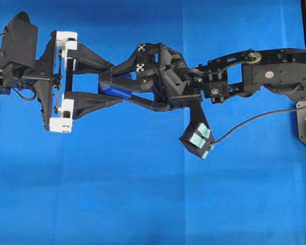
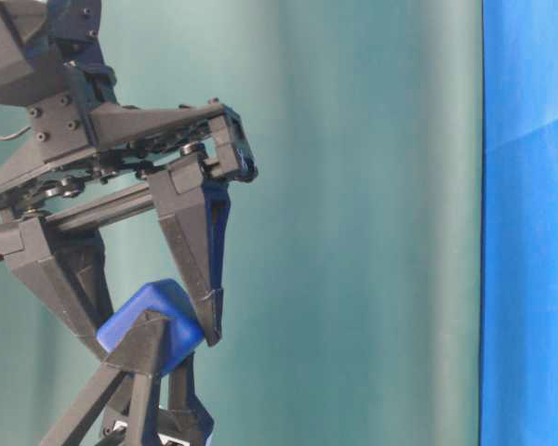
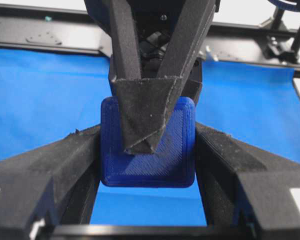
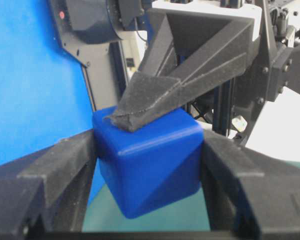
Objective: Handover the blue block to the right arm after grasping it with the left arm, then place it in the designated position.
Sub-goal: 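Reach the open right gripper left to the cube held by left, then close the right gripper on the cube, open left, pull right back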
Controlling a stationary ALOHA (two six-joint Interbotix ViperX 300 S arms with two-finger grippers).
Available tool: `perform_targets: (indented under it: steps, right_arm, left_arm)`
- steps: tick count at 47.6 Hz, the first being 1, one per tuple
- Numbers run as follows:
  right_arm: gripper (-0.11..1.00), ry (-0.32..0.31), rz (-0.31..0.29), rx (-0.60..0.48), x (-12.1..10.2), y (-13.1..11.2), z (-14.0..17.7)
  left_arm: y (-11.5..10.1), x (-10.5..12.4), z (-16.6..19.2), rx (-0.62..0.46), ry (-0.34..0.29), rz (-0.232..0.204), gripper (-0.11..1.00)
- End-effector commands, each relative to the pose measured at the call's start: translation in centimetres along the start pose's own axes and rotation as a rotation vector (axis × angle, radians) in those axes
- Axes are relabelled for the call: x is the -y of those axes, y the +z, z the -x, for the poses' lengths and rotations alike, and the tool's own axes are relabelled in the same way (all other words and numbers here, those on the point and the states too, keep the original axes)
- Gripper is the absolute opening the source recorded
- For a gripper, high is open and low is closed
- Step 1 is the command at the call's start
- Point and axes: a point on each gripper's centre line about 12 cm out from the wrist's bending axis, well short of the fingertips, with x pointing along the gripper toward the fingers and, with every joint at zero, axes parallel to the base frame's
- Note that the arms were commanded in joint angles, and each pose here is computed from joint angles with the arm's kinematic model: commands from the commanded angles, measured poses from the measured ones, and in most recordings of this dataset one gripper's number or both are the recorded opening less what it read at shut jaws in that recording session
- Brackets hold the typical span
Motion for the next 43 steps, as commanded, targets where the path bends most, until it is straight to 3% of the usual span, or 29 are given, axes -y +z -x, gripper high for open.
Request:
perform_targets:
  steps: [1,13,20,23,32,43]
  right_arm:
    - [0.45,-0.045,-0.031,0.016,1.8,0.5,0.4]
    - [0.45,-0.042,-0.043,0.014,1.7,0.5,0.3]
    - [0.45,-0.040,-0.044,0.017,1.6,0.7,0.3]
    - [0.45,-0.041,-0.046,0.017,1.7,0.7,0.4]
    - [0.45,-0.034,-0.047,0.017,1.3,0.7,0.7]
    - [0.45,-0.024,-0.052,-0.006,0.6,0.4,3.2]
  left_arm:
    - [1.0,0.2,0.0,0.032,-0.007,-0.008,0.49]
    - [1.0,0.3,-0.1,0.030,-0.009,-0.005,0.51]
    - [1.1,0.3,0.0,0.036,-0.009,-0.004,0.87]
    - [1.2,0.3,0.0,0.045,-0.010,-0.005,0.93]
    - [1.3,0.3,0.2,0.058,-0.011,-0.005,0.93]
    - [1.3,0.3,0.6,0.062,-0.011,-0.007,0.93]
